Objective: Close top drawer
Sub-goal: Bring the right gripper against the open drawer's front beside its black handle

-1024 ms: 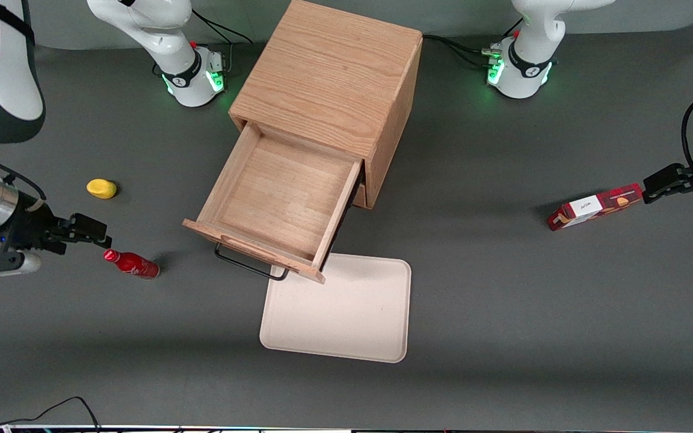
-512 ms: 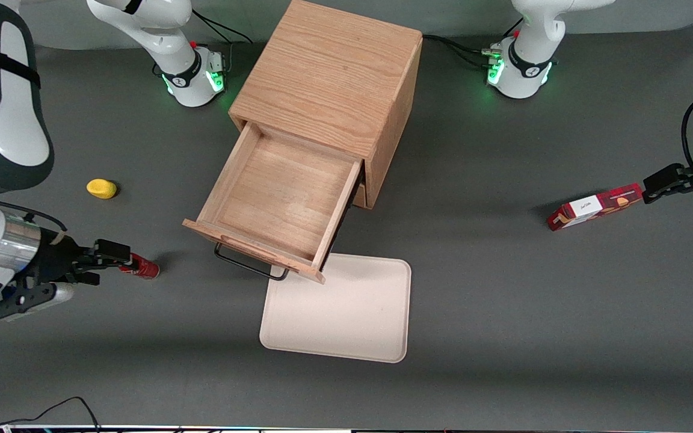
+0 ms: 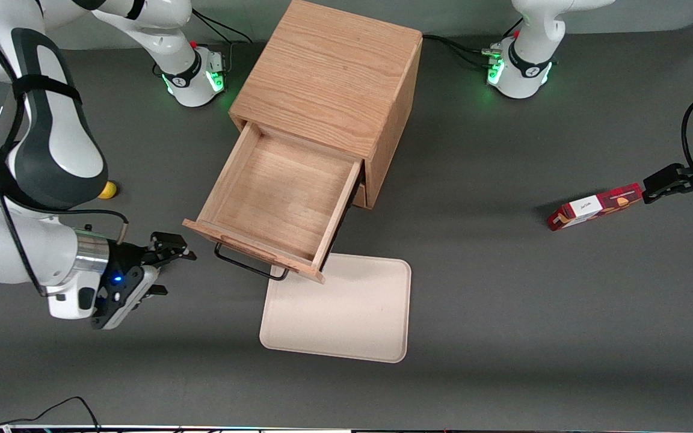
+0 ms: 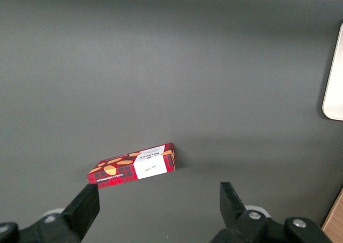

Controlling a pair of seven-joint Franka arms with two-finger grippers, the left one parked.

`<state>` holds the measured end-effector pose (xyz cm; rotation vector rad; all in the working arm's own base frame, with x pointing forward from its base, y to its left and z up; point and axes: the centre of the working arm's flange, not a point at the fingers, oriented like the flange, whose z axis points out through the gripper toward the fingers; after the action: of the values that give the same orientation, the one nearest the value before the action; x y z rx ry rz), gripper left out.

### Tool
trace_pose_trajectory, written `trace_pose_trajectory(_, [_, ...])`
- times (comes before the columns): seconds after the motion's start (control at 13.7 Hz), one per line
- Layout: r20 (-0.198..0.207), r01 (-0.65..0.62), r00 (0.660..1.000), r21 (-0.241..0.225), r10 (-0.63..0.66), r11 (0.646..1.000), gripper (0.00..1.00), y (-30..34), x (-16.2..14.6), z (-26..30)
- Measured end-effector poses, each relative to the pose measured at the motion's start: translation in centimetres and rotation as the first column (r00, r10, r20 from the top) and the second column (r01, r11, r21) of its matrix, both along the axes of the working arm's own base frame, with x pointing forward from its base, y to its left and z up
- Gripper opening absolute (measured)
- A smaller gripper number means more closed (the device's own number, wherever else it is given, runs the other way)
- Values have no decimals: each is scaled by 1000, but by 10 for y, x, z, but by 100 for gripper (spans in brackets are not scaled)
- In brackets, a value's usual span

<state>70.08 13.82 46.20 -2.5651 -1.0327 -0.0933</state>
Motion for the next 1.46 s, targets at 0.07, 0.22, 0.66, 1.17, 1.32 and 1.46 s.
trace_pose_trajectory(0.07, [-1,-20,1000,16,20,1000,100,9,1,-2])
trace_pose_trajectory(0.22, [-6,-44,999,47,44,998,100,25,4,-9])
trace_pose_trajectory(0.66, [-66,-70,995,74,75,995,100,47,9,-53])
trace_pose_trajectory(1.17, [-72,-102,992,5,102,995,100,50,9,-73])
trace_pose_trajectory(1.32, [-76,-114,991,-2,113,994,100,55,8,-78])
trace_pose_trajectory(1.46, [-84,-121,989,-6,120,993,100,59,7,-85])
